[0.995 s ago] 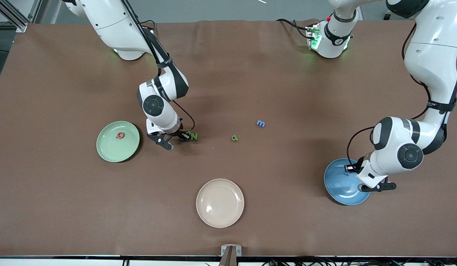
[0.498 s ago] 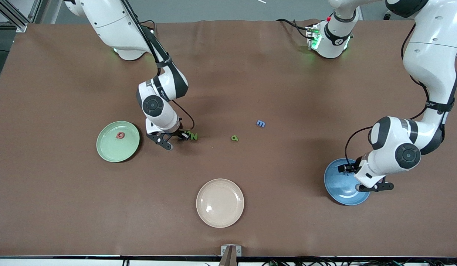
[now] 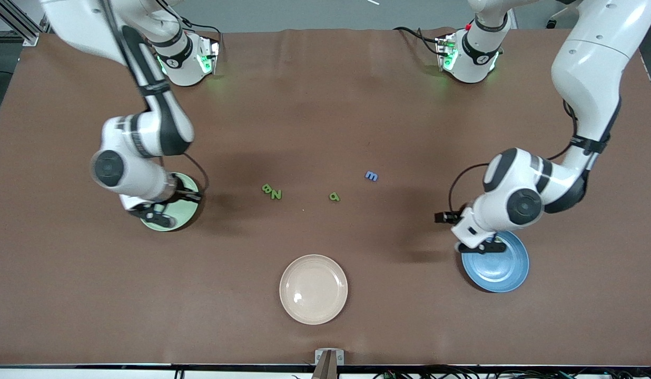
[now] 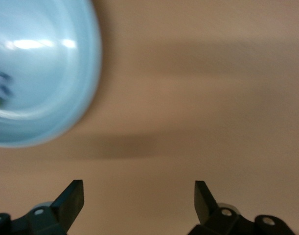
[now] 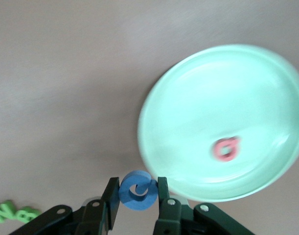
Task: Sort upper and lower case letters into plates
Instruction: 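Place the u on the blue plate while the right gripper carries the c, then release the c on the green plate while the left gripper reaches the e, then grasp the blue e with the left gripper while the right gripper grasps the B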
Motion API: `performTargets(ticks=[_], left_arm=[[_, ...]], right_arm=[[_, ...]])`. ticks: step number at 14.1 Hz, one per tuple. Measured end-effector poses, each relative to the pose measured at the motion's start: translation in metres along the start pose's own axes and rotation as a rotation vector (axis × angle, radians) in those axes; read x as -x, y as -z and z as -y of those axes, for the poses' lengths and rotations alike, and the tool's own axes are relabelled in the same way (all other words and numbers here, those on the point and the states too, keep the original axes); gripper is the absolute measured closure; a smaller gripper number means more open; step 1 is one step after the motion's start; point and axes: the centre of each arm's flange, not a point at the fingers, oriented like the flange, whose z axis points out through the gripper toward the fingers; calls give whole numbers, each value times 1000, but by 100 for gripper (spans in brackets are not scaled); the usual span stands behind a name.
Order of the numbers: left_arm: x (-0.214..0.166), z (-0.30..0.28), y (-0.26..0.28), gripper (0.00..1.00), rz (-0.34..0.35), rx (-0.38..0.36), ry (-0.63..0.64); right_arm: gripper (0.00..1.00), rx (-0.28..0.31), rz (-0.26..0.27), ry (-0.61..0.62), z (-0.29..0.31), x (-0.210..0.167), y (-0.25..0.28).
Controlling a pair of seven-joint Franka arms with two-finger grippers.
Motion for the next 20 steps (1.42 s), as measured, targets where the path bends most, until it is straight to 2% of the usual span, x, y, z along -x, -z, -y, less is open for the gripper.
performTargets(ticks=[2,4,5,6,8,11,12,15,18,20], left_arm=[[23,-36,-5,3,17,8,50],[41,-63,-16,4,13,28,107],[51,-76,-24,11,13,34,135],[60,-90,-32,11,20,31,163],[79,-119,-45,21,32,23,236],[96,-152,-57,24,33,32,365],[101,-160,-61,29,33,41,414],[112,-174,-76,31,35,75,518],[124,-173,-93,33,39,98,547],[129,-169,-101,35,47,97,553]], right_arm=[[65,-8,10,32,-41,-13,-3],[65,-10,14,40,-58,-16,-11],[65,-10,6,41,-58,-15,-16],[65,-9,0,44,-56,-12,-24],[65,-4,-5,55,-51,-8,-46],[65,12,19,64,-47,-4,-76],[65,17,25,66,-46,-4,-83],[62,21,29,67,-45,-4,-91],[33,19,44,60,-39,-7,-80],[15,13,51,7,-17,-4,-55]])
